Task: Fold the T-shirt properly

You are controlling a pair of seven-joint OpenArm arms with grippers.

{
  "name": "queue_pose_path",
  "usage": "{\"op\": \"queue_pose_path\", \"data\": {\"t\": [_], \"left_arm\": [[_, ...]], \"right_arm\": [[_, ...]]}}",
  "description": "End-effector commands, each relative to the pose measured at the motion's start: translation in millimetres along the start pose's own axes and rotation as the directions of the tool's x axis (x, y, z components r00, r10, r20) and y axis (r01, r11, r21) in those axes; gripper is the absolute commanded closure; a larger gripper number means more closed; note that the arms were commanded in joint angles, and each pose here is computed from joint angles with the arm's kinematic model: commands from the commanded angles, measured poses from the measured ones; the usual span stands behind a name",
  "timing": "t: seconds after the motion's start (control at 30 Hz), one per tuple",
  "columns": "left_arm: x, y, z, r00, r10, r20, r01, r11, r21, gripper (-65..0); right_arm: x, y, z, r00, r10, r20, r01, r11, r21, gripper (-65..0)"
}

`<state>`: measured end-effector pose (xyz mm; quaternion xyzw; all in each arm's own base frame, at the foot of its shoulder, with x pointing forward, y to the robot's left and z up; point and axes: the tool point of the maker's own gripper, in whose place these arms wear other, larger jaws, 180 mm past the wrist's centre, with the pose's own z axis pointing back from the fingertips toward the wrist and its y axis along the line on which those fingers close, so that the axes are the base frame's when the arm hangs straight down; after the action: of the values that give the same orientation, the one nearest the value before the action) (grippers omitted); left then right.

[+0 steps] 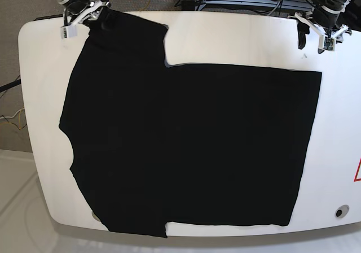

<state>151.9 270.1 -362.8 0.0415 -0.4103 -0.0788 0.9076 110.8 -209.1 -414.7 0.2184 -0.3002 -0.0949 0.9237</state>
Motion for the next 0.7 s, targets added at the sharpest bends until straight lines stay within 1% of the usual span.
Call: {"op": "queue_pose_path", "data": {"t": [0.0,0.07,0.2,0.33,0.4,0.47,0.6,0.67], "left_arm": [[13,1,3,0.999,-0.016,0.044,0.016,1.000,0.004,-32.9],[15,-4,1,0.998,0.022,0.052,-0.021,1.000,-0.011,-33.0],[19,0,0,0.996,0.053,0.066,-0.053,0.999,-0.004,-33.0],[27,14,-1,0.987,0.141,0.083,-0.142,0.990,0.003,-33.9],[31,23,-1,0.973,0.210,0.092,-0.210,0.978,-0.003,-34.8],[44,35,-1,0.920,0.376,0.113,-0.371,0.926,-0.066,-35.9],[46,47,-2,0.888,0.438,0.137,-0.432,0.899,-0.076,-36.0],[44,50,-3,0.884,0.447,0.139,-0.441,0.895,-0.072,-35.6]], "right_arm": [[6,-8,10,1.000,0.025,0.007,-0.025,0.999,-0.035,-31.6],[8,-10,14,0.999,0.036,0.016,-0.035,0.999,-0.041,-31.5],[8,-12,15,0.999,0.034,0.015,-0.034,0.998,-0.050,-31.7],[4,-11,14,1.000,0.031,-0.001,-0.031,0.999,-0.043,-32.2],[2,-11,13,1.000,0.029,-0.008,-0.029,0.999,-0.040,-32.4],[4,-14,15,1.000,0.017,0.002,-0.017,0.999,-0.047,-32.6],[5,-13,15,1.000,0.022,0.003,-0.022,0.999,-0.044,-32.5],[6,-12,15,1.000,0.024,0.006,-0.023,0.999,-0.043,-32.3]]}}
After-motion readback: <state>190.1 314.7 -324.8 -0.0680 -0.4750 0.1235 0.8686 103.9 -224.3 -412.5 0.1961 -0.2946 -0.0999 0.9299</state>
